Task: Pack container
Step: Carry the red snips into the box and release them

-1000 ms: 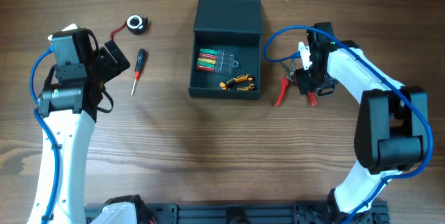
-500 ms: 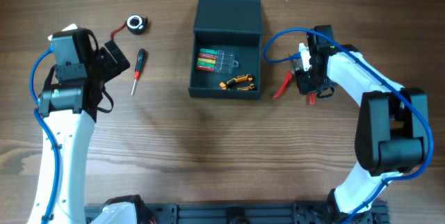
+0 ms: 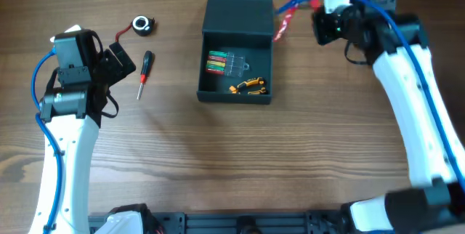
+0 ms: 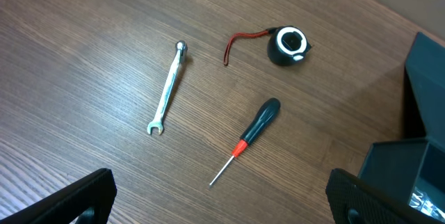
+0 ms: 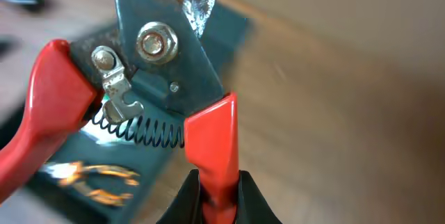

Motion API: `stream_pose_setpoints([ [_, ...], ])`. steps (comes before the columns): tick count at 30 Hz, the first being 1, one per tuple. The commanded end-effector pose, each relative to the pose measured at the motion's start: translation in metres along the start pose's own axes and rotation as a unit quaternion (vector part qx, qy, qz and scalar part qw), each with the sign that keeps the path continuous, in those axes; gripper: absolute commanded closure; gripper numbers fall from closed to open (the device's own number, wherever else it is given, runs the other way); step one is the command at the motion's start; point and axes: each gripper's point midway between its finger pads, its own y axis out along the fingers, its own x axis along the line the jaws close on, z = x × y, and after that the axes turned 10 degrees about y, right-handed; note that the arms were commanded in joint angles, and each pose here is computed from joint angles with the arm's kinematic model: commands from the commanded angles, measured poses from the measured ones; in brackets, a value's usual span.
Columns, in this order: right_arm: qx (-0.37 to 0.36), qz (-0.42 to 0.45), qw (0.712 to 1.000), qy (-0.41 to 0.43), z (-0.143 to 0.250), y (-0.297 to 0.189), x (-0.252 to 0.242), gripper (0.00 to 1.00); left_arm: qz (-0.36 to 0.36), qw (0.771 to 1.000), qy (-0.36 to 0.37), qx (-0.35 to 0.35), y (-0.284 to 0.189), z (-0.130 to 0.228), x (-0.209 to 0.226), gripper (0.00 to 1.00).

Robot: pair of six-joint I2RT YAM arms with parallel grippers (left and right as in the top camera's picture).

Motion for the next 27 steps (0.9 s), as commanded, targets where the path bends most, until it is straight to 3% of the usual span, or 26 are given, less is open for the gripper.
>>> stream_pose_setpoints([
  [1, -0.02, -0.125, 0.974, -0.186, -0.002, -0.011, 0.088, 0.96, 0.006, 1.0, 0.005, -0.008, -0.002, -0.008, -0.002, 0.0],
  [5, -0.001, -0.17, 0.916, -0.363, 0.023, 0.002, 0.136, 0.96, 0.006, 1.0, 0.005, -0.008, -0.002, -0.008, -0.002, 0.0],
  [8, 0.006, -0.19, 0.853, -0.485, 0.039, 0.026, 0.147, 0.96, 0.006, 1.0, 0.005, -0.008, -0.002, -0.008, -0.002, 0.0],
  [9, 0.034, -0.186, 0.826, -0.532, 0.054, 0.059, 0.139, 0.95, 0.006, 1.0, 0.005, -0.008, -0.002, -0.008, -0.002, 0.0],
  [16, 0.102, -0.202, 0.78, -0.584, 0.1, 0.134, 0.127, 0.93, 0.006, 1.0, 0.005, -0.008, -0.002, -0.008, -0.002, 0.0],
  [22, 0.13, -0.219, 0.776, -0.577, 0.129, 0.174, 0.127, 0.91, 0.006, 1.0, 0.005, -0.008, -0.002, -0.008, -0.002, 0.0],
  [27, 0.111, -0.207, 0.778, -0.583, 0.119, 0.179, 0.128, 0.92, 0.006, 1.0, 0.005, -0.008, -0.002, -0.008, -0.002, 0.0],
])
